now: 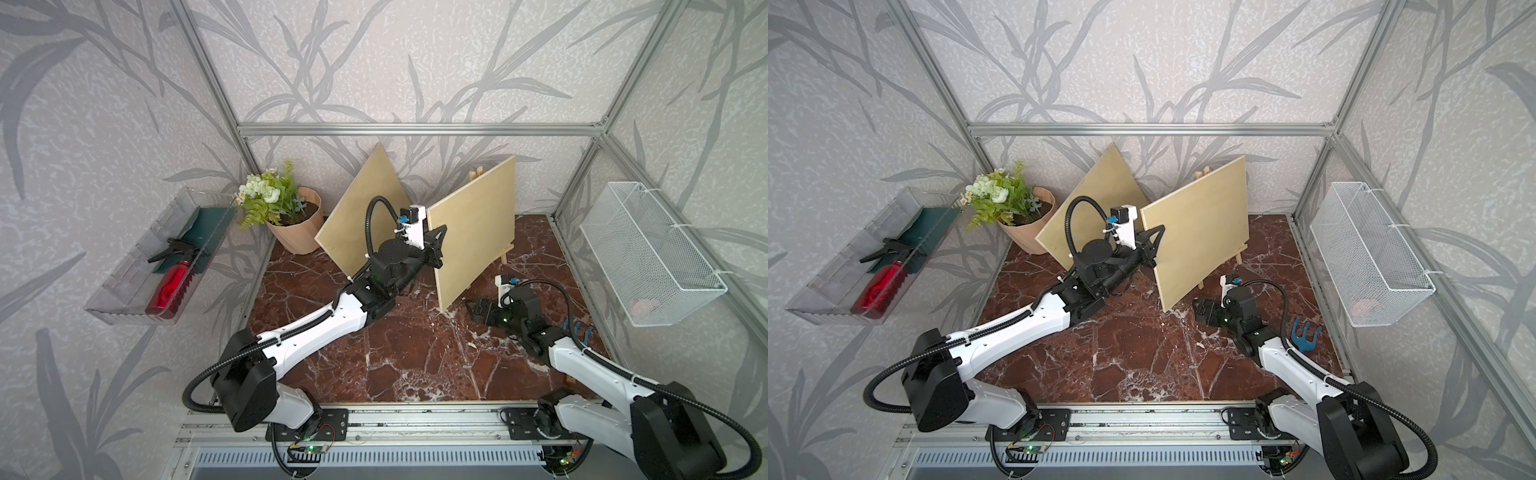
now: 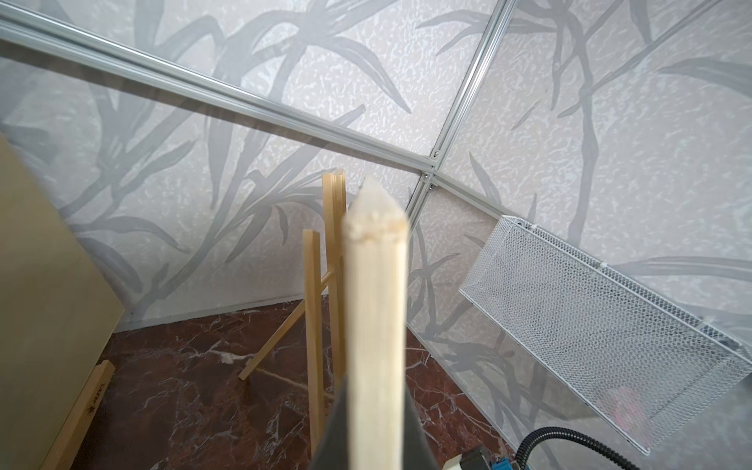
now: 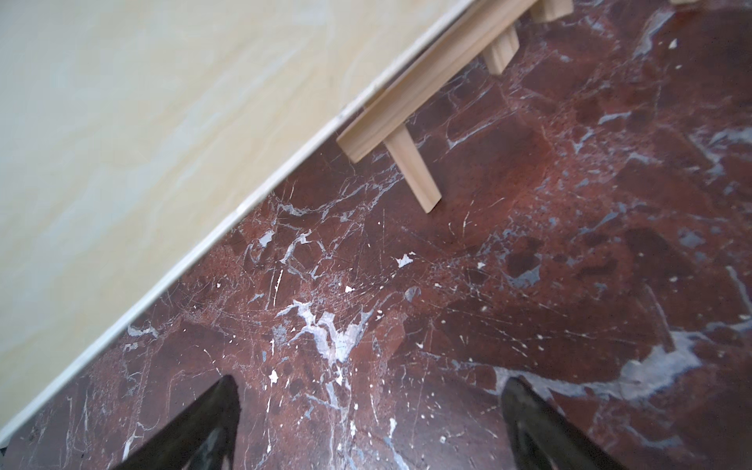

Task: Disassemble the easel
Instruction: Pick up the drawing board from the easel.

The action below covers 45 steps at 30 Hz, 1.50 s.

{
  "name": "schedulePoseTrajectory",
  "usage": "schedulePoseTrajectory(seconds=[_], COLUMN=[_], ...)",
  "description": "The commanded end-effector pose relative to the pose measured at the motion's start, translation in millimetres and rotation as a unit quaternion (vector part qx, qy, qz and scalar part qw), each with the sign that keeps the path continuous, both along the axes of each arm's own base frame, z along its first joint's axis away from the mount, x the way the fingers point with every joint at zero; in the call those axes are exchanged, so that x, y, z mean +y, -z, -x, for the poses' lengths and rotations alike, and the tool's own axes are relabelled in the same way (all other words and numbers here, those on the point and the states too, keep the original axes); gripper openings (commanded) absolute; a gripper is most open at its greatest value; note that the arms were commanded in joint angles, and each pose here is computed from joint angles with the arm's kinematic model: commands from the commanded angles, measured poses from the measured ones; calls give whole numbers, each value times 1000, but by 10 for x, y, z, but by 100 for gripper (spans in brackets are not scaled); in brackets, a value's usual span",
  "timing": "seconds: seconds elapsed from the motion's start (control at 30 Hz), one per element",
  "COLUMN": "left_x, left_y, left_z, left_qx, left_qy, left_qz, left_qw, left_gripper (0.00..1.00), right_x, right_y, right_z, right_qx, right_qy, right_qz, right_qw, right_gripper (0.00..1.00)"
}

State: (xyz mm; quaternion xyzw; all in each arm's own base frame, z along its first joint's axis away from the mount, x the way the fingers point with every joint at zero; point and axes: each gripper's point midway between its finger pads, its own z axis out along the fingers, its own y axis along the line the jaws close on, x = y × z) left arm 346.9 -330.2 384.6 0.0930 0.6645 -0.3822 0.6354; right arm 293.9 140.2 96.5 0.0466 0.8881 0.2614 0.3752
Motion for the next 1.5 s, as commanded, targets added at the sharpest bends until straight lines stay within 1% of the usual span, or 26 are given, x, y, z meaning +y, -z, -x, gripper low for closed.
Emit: schedulePoseTrajectory(seconds=[0.0,0.23,0.47,0.83,1.1,1.33,1.47], left_x=[329,439,489,461,567,701,836], left_y=[-1363,-1510,-1650,-1934,-2112,-2298,-2442], left_z=[463,526,527,543,674,812,948], left_qx=[-126,-135,-146,-154,-156,-160,-168], left_qy=[29,20,11,25,36,44,47], left_qz=[157,167,180,206,229,244,257], left_qw=[979,976,973,966,960,955,951], left_gripper=[0,0,0,0,0,0,0], right_x=[25,14,-11,-28,-11,-5,34], right_y=[-202,-233,-201,-248,-313,-526,-652], right_z=[-73,-67,-86,-75,-57,19,77], right_qx=[-31,-39,-38,-47,-55,-84,-95], right_qy=[-3,-2,2,3,-2,-9,-20], right_qz=[0,0,11,14,6,-10,-29], right_qw=[1000,999,999,999,998,996,995], right_gripper=[99,99,99,99,99,99,99])
